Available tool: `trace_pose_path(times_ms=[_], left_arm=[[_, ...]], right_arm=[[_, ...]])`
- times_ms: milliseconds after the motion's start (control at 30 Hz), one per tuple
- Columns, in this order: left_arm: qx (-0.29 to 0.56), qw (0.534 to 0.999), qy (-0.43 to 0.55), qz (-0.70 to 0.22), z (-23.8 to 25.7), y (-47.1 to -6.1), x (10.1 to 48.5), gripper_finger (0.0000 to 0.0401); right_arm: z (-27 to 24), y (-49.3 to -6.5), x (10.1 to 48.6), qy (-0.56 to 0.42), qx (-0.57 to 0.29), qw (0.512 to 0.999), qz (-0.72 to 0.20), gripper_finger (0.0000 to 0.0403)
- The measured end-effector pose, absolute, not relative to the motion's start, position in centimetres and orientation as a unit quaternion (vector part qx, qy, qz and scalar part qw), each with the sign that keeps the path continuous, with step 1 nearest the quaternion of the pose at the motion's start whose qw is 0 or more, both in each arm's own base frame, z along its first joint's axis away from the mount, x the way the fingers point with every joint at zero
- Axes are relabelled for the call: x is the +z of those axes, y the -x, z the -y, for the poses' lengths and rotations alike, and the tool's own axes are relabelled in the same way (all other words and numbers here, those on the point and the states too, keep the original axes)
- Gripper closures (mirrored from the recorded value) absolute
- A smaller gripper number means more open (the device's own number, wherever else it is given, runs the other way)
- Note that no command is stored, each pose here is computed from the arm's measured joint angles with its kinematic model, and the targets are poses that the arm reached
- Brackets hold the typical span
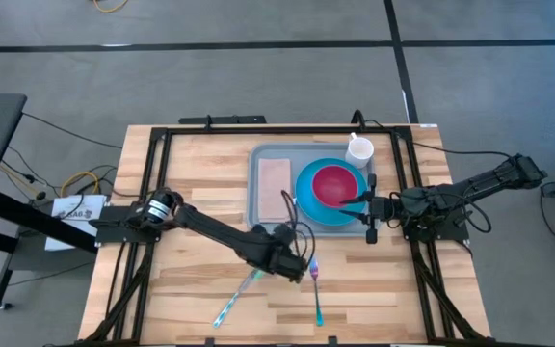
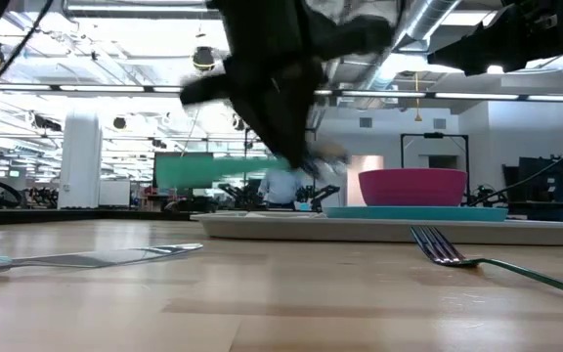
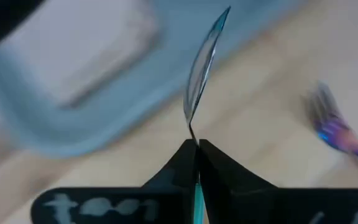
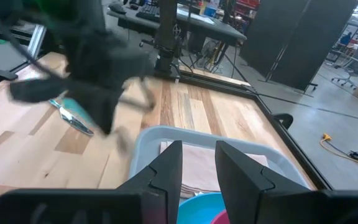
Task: Set up tray
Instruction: Put the green spoon on the light brown table napkin on the gray serving tray
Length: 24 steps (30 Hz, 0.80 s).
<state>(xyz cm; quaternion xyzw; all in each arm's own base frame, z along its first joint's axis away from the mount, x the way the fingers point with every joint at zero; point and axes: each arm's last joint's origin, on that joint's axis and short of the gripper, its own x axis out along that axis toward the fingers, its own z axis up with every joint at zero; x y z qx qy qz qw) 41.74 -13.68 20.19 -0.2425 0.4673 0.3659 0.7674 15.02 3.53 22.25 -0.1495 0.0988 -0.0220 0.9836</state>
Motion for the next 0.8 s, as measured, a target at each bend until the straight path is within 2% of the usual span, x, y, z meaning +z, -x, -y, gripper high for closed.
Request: trace_pose_path(times_ms=[133,267,467,567,800], left_arm=[[0.431,0.743,0.248,-0.448,11.7,-41.7,22.5,0.0401],[0.48,0.73,0.26,-0.411,8.1,-42.5,22.9,0.0401],[0.511,0.707,0.247,-0.422,1.2,-43.7,21.5,0.0401],[0.518,0.71,0.266,-0.397,-1.9,-44.3,21.3,0.0401],[0.516,0.705,0.274,-0.402,-6.5,-44.3,20.5,0.0401]], right_arm=[[-3.5,-15.0,22.3,0.15,-0.021,0.984,-0.099,0.0312],[-3.5,-15.0,22.3,0.146,-0.022,0.984,-0.099,0.0312],[-3.5,-15.0,22.2,0.14,-0.022,0.985,-0.1,0.0312],[-3.5,-15.0,22.0,0.141,-0.021,0.984,-0.11,0.0312],[-3.5,-14.9,21.8,0.13,-0.022,0.983,-0.124,0.0312]])
